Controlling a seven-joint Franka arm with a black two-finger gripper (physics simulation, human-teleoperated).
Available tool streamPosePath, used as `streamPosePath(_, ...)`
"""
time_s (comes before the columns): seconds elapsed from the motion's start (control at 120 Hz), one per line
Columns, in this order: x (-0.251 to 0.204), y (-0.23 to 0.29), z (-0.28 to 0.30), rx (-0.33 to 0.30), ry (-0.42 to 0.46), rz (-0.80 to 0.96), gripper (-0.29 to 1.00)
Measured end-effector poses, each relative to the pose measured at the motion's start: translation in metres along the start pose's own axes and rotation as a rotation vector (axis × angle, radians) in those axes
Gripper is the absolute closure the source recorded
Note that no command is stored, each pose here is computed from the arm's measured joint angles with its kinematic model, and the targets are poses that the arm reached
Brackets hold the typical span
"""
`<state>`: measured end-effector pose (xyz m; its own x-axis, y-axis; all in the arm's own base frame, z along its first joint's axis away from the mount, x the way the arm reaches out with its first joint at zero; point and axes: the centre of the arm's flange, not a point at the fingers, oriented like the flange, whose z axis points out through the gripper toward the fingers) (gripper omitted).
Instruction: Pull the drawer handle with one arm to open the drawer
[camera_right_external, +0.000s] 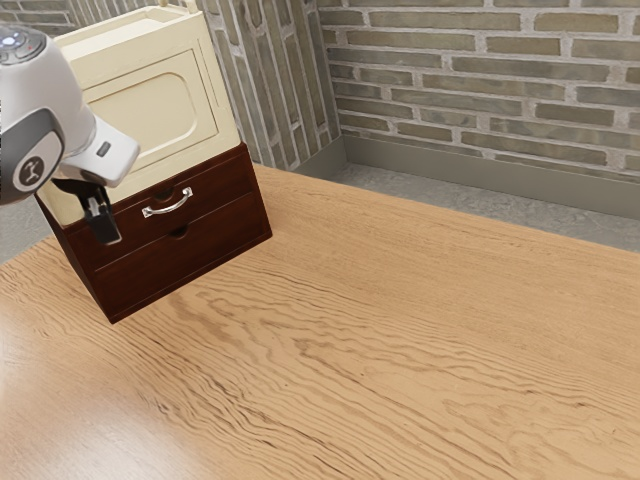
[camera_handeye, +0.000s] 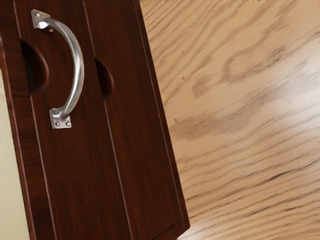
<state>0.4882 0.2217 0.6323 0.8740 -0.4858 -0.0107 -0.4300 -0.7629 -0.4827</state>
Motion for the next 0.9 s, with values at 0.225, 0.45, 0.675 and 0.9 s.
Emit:
streamPosePath(0.225, 0.014, -0.003, 0.017, 0.006, 0.004, 0.02, 0.0)
streamPosePath(0.45, 0.012, -0.008, 0.029, 0.004, -0.003, 0.017, 0.0)
streamPosePath(0.675, 0.025, -0.011, 0.045, 0.0, -0.01, 0.03, 0.0)
streamPosePath(0.9, 0.045, -0.018, 0.067, -0.005, -0.023, 0.042, 0.0)
